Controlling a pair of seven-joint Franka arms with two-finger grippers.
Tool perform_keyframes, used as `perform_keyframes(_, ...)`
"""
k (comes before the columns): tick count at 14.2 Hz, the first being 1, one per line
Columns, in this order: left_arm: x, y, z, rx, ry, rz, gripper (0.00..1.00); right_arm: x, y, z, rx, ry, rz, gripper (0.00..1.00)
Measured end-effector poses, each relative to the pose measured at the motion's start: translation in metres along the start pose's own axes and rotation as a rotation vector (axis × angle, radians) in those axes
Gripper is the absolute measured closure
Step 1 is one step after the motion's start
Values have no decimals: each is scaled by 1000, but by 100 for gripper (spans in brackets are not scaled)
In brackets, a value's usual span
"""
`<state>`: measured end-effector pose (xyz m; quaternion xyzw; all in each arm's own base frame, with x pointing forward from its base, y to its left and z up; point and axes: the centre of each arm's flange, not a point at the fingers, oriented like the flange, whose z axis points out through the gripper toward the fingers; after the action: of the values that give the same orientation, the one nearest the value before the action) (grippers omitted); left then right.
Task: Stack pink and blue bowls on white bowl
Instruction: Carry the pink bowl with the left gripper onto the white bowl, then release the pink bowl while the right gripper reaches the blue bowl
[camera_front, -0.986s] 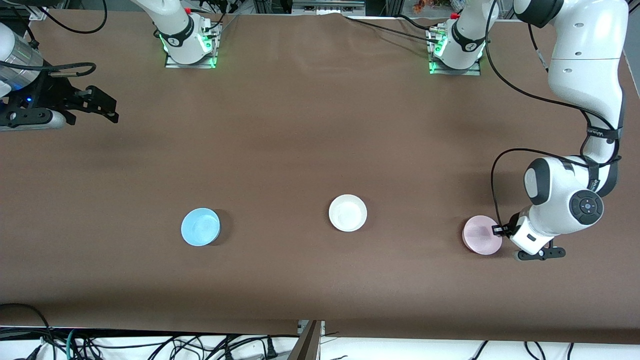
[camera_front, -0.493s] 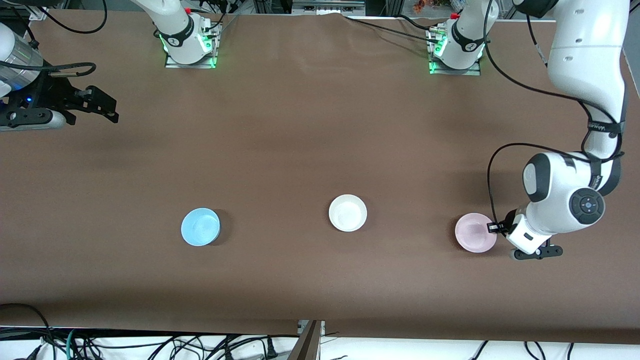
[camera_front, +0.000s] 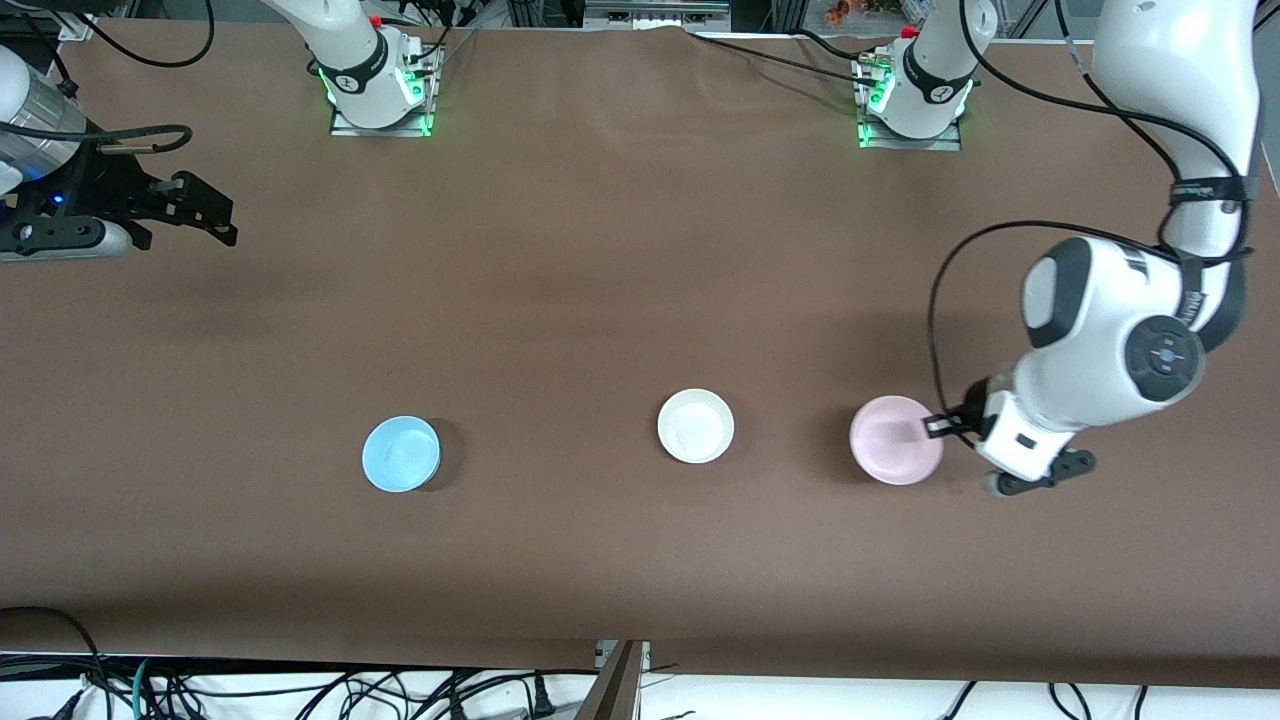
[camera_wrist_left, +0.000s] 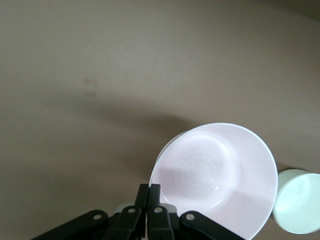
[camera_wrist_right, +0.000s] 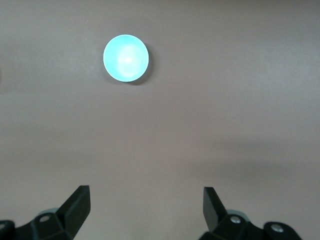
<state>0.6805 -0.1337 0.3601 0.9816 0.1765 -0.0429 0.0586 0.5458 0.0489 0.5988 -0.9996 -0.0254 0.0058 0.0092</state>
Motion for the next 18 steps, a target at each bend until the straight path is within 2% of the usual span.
perform_keyframes(5, -62, 92, 46, 18, -44, -148, 97, 0, 0, 0, 0, 0, 0, 0)
perform_keyframes(10, -101, 154, 75, -32, -12, -296, 97, 0, 0, 0, 0, 0, 0, 0)
perform_keyframes(14, -116, 185, 91, -48, -15, -361, 97, 0, 0, 0, 0, 0, 0, 0)
perform_keyframes(18, -117, 195, 98, -72, 2, -368, 97, 2, 0, 1, 0, 3, 0, 0)
